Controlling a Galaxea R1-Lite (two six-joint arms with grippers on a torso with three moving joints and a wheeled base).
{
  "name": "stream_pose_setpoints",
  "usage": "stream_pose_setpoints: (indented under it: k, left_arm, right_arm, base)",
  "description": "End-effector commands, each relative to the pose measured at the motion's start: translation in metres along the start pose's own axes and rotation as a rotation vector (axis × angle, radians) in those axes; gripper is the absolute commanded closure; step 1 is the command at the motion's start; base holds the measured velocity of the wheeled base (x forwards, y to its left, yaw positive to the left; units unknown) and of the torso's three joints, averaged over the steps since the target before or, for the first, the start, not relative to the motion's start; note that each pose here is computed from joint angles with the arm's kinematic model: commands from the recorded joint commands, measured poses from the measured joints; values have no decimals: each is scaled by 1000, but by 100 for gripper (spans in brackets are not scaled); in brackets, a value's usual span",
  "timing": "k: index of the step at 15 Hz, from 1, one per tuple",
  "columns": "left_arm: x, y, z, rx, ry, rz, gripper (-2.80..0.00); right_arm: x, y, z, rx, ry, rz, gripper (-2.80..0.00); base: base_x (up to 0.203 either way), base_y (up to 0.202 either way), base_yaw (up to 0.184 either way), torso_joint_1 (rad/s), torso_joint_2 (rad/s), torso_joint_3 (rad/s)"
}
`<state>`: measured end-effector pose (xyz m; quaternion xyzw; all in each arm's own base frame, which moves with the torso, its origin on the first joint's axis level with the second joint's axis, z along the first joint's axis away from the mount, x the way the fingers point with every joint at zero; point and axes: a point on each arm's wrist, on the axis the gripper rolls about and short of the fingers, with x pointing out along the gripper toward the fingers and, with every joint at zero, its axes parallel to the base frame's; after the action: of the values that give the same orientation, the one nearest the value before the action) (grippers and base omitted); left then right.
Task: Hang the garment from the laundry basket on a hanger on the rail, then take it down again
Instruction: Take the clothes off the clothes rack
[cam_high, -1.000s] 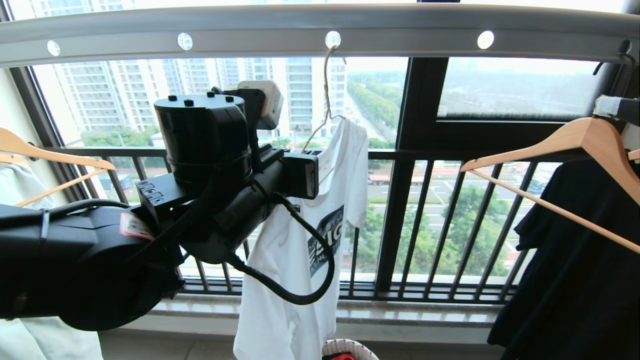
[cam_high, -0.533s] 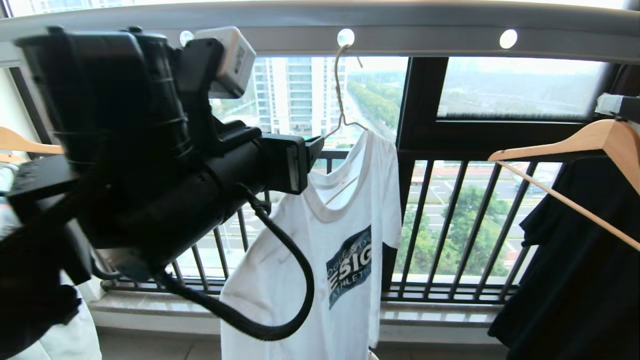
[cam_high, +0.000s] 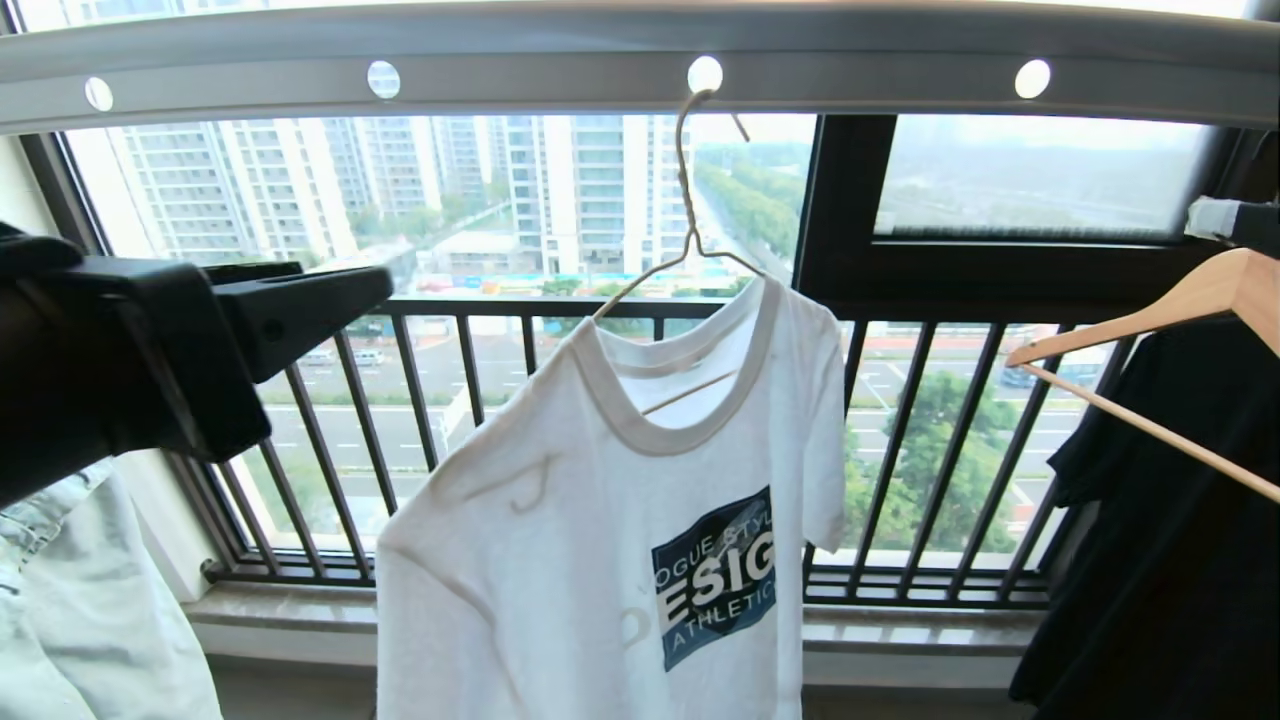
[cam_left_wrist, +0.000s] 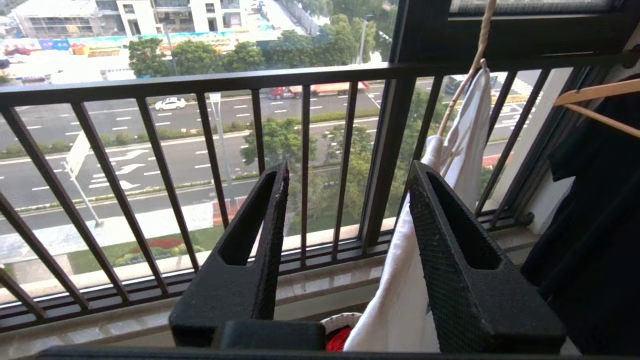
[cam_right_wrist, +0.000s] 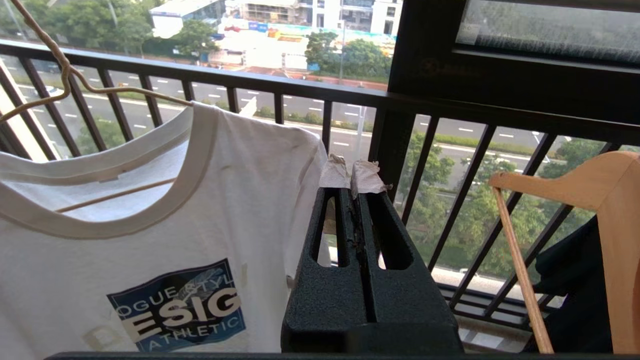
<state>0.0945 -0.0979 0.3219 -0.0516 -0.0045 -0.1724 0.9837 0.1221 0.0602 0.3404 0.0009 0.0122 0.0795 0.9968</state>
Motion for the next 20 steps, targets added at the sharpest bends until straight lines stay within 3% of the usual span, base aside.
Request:
stream_pose_setpoints:
  k: [1, 5, 10, 15, 18, 20]
  left_arm:
    - [-32, 29, 1, -20, -49, 65, 0]
    - [-72, 56, -8, -21, -82, 172, 0]
    - [-104, 71, -27, -15, -98, 348, 0]
    - [-129, 73, -31, -19, -192, 561, 0]
    - [-144, 73, -54, -13, -203, 611, 0]
    - [-151, 75, -82, 1, -178, 626, 0]
  right_arm:
    - [1, 1, -3, -5, 20, 3, 0]
    - [-13, -6, -10, 1, 11, 3, 0]
    - [-80, -31, 3, 40, -191, -14, 0]
    - [-171, -52, -23, -1, -258, -276, 0]
    - [-210, -49, -54, -22, -196, -356, 0]
    - [-219, -47, -78, -32, -152, -379, 0]
  base:
    - [0, 0, 0, 0, 0, 0]
    - [0, 0, 0, 0, 0, 0]
    - [0, 0, 0, 0, 0, 0]
    - [0, 0, 0, 0, 0, 0]
    - [0, 0, 0, 0, 0, 0]
    - [0, 0, 0, 0, 0, 0]
